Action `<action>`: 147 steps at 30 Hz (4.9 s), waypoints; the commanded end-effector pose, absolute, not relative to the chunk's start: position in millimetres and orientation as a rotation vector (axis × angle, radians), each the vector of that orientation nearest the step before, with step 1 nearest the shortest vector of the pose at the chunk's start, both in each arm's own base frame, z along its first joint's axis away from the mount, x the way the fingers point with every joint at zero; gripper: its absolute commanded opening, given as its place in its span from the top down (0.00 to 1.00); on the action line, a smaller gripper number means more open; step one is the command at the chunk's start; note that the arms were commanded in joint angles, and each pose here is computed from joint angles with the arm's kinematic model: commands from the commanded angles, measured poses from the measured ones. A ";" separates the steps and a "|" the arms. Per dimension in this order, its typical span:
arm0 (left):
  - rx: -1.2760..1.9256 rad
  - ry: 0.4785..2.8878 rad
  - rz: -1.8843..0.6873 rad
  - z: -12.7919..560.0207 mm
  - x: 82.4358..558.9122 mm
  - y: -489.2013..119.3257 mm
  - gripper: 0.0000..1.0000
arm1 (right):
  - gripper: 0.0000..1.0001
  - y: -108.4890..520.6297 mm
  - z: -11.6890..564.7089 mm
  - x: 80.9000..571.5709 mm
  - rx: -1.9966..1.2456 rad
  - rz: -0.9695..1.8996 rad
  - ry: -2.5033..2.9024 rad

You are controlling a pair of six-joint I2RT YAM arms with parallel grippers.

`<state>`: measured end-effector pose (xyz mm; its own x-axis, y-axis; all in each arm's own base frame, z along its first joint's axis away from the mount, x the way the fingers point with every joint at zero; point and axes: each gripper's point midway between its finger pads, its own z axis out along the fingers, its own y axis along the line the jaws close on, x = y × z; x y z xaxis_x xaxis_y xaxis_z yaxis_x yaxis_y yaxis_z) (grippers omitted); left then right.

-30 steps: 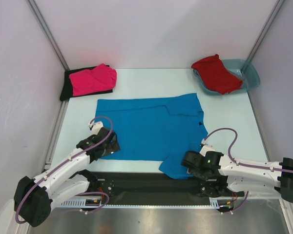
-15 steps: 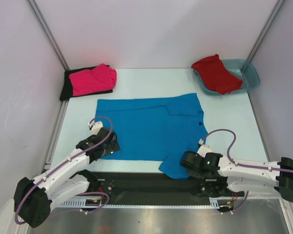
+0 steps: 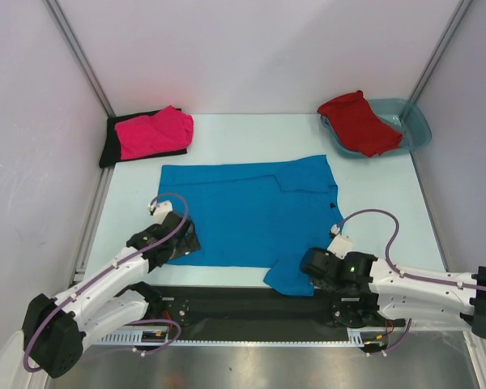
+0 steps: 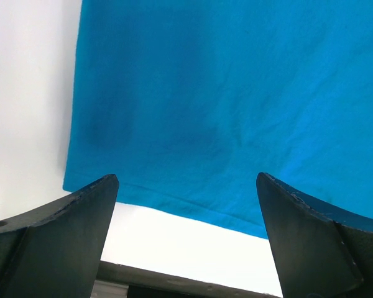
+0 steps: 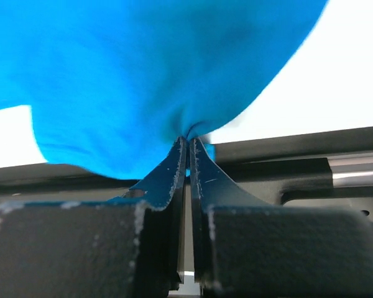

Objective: Fold and stack the t-shirts
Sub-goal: Fold the tshirt

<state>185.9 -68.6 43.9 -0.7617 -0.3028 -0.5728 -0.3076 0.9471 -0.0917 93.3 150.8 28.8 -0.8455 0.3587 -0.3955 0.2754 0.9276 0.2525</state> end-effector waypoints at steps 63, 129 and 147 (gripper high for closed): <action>-0.179 2.574 -0.069 35.5 224.9 -124.8 0.00 | 0.96 218.6 73.9 286.7 0.088 0.264 2.551; -0.145 2.625 -0.043 24.0 221.9 -126.2 0.00 | 0.96 129.9 60.3 304.8 0.322 -0.161 2.492; -0.318 2.244 -0.151 109.9 232.7 -99.4 0.00 | 0.96 99.9 45.0 306.4 0.390 -0.264 2.498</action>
